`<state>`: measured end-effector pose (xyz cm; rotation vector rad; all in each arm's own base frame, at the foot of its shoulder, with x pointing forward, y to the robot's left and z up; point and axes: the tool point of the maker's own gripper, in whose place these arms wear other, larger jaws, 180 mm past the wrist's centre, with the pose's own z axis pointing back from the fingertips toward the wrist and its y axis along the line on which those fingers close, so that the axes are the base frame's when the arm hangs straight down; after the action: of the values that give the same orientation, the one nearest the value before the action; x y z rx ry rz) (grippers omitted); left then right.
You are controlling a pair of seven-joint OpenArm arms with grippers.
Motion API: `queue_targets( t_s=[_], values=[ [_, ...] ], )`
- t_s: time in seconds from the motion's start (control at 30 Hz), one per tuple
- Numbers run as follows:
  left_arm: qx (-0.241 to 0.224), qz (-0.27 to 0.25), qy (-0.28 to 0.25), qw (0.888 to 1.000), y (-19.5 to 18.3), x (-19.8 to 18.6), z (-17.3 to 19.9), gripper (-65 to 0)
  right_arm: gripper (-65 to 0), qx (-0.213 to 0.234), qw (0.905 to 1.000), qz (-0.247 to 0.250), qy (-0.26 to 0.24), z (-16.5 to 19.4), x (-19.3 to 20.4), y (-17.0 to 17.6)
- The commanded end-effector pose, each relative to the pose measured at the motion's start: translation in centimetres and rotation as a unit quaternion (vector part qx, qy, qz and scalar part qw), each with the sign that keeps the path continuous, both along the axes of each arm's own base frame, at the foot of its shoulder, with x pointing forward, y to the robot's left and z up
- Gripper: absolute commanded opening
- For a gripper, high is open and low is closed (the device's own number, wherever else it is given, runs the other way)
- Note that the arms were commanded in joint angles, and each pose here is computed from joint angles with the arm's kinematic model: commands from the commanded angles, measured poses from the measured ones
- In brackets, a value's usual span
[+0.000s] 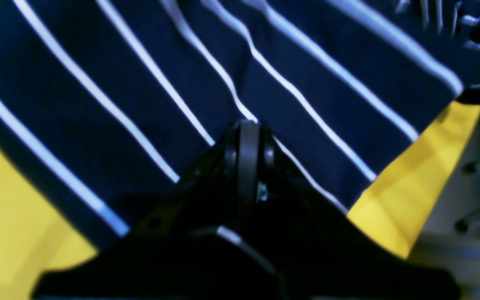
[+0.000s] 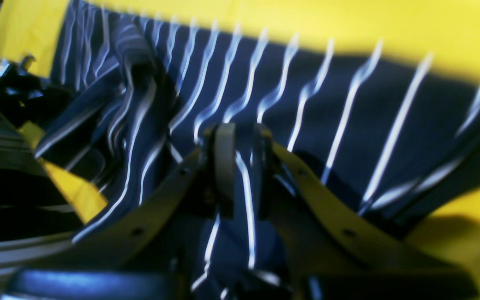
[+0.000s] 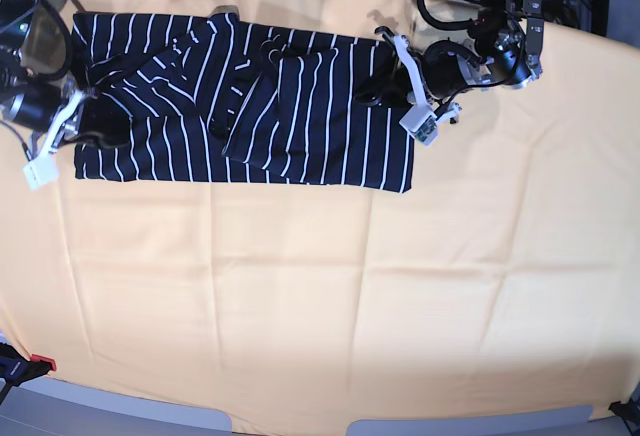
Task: Fold the T-shirt properly
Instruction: 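Press the folded end flat with the left gripper, then lift the strip end with the right gripper and fold it toward the left gripper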
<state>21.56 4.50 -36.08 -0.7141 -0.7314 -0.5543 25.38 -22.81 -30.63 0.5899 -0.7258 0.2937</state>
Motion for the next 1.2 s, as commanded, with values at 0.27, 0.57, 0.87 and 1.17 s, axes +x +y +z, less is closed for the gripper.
queue_targets(
  t_s=[0.27, 0.57, 0.87, 1.17],
  values=[
    [0.076, 0.013, 0.019, 0.997, 4.8, 0.6, -1.9, -65.0, -25.9, -0.185, 0.9783, -0.087, -0.032, 3.3, 1.1, -9.5],
    [0.1, 0.008, 0.014, 0.995, 6.3, 0.9, -1.8, -65.0, -25.9, -0.161, 0.9755, -0.146, 0.037, -1.3, -4.1, -12.8],
    [0.077, 0.009, 0.015, 0.997, 5.8, 0.9, -1.3, -65.0, -25.9, -0.013, 0.9808, -0.17, 0.094, -4.7, -6.2, -10.5],
    [0.076, 0.009, 0.015, 0.997, 5.8, 0.9, -1.3, -65.0, -25.9, 0.067, 0.9804, -0.134, 0.129, -7.7, -7.1, -4.1]
  ],
)
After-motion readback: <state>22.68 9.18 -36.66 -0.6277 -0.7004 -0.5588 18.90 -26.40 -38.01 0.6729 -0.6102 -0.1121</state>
